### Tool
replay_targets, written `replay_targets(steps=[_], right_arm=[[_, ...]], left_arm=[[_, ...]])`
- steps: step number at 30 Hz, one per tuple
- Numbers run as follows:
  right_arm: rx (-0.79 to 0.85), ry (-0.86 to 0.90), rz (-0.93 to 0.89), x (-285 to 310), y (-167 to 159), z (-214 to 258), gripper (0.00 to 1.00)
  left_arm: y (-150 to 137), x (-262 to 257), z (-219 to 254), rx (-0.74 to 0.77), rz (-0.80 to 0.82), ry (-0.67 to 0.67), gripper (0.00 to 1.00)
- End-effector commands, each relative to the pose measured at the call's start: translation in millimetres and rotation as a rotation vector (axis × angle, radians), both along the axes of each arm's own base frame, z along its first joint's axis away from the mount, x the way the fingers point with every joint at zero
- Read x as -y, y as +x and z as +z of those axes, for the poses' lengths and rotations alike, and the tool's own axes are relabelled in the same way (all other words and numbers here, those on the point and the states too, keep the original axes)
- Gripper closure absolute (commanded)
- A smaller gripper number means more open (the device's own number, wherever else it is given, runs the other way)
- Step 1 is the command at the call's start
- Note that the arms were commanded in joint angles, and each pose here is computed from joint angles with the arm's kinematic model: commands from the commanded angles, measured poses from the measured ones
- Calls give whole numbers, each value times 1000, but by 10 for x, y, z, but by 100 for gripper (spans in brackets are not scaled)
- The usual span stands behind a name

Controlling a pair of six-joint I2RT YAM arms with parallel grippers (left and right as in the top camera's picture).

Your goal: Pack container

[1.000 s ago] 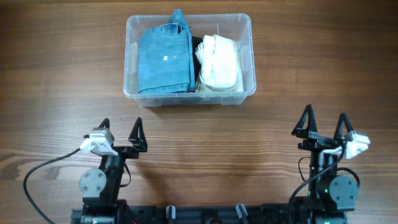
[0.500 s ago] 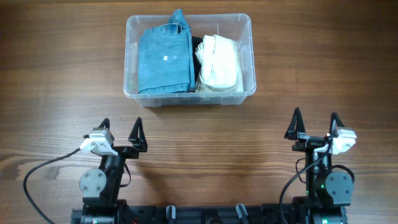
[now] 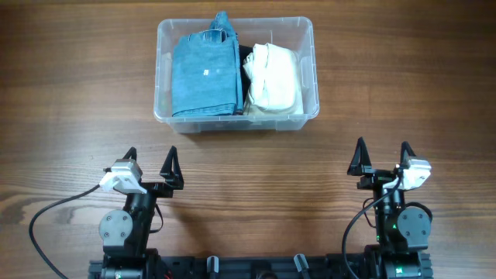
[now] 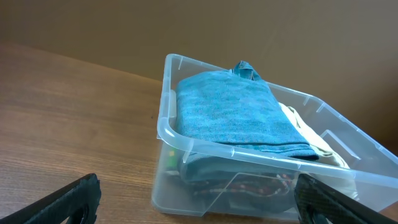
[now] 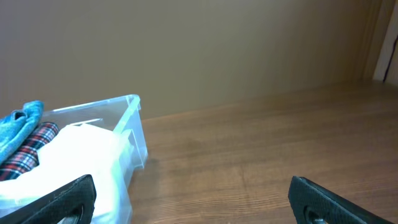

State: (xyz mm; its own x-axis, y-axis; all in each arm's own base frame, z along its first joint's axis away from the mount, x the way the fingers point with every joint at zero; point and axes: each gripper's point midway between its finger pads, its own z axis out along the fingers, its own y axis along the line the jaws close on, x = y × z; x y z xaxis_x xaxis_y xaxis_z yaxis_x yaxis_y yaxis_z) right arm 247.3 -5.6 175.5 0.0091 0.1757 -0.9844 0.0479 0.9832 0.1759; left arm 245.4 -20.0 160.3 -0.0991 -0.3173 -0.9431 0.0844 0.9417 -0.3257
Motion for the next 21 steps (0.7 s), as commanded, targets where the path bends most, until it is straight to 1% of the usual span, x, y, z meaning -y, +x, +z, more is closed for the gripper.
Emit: replay_targets(steps=[1, 8, 21], right_arm=[[12, -20, 25, -47, -6, 28, 0], [-29, -21, 25, -48, 20, -66, 0], [-33, -21, 25, -48, 22, -75, 0]], left_arm=[[2, -34, -22, -3, 18, -11, 0], [2, -34, -22, -3, 18, -11, 0], [2, -34, -22, -3, 18, -11, 0]])
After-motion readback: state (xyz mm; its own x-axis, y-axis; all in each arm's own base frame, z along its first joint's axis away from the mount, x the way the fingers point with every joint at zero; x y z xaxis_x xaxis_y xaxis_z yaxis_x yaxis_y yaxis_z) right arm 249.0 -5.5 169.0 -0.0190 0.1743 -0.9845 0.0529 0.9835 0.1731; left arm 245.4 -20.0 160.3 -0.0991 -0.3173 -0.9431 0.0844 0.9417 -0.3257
